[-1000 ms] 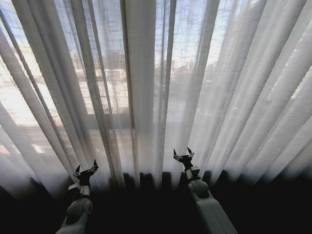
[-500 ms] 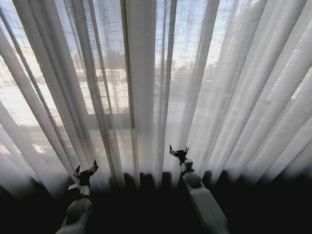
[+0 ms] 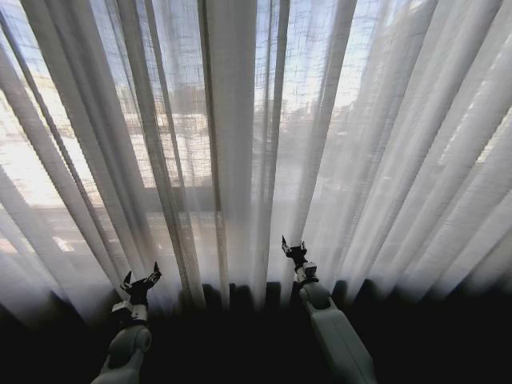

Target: Open the curtains by pulling them apart, changing their state from closed to fully open.

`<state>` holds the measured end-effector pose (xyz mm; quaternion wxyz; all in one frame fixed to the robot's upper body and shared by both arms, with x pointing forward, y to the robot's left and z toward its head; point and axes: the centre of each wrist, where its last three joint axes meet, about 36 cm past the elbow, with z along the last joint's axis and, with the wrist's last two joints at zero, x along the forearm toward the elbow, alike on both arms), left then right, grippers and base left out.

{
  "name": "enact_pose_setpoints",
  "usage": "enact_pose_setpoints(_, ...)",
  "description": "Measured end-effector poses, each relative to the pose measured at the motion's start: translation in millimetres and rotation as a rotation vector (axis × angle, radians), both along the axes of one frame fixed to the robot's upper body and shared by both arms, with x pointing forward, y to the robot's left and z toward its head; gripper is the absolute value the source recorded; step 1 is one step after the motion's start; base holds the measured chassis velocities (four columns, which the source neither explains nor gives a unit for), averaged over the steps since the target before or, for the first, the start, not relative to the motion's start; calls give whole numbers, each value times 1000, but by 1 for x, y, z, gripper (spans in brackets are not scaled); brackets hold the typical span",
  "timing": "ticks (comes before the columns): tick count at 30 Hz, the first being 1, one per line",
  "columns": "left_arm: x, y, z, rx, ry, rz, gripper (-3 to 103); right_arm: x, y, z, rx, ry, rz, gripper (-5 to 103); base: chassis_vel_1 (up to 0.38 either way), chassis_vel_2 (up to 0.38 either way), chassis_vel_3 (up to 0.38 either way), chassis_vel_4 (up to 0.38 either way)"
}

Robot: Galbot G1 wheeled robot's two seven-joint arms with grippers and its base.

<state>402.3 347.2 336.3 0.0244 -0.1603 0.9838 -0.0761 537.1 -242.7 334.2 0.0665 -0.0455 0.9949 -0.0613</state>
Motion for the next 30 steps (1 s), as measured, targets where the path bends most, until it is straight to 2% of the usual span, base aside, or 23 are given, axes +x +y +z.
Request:
enact_pose_setpoints(3, 0, 0, 0, 0, 0, 0, 100, -1, 0, -1, 22, -6, 9, 33, 0, 0, 0, 0)
enact_pose_setpoints(5, 0, 0, 0, 0, 0, 0, 100, -1, 1, -1, 33, -9, 14, 33, 0, 0, 0, 0)
enact_pose_setpoints(9, 0, 0, 0, 0, 0, 0, 100, -3, 2, -3, 35, -33, 49, 11, 0, 0, 0, 0)
enact_pose_setpoints(11, 0, 0, 0, 0, 0, 0, 100, -4, 3, -3, 37, -35, 52, 11, 0, 0, 0, 0)
enact_pose_setpoints(13, 0, 0, 0, 0, 0, 0, 100, -5, 4, -4, 48, -39, 66, 2, 0, 0, 0, 0)
enact_pose_setpoints(30, 0, 0, 0, 0, 0, 0, 100, -9, -9, -2, 53, -29, 103, 0, -27, -27, 31, 26)
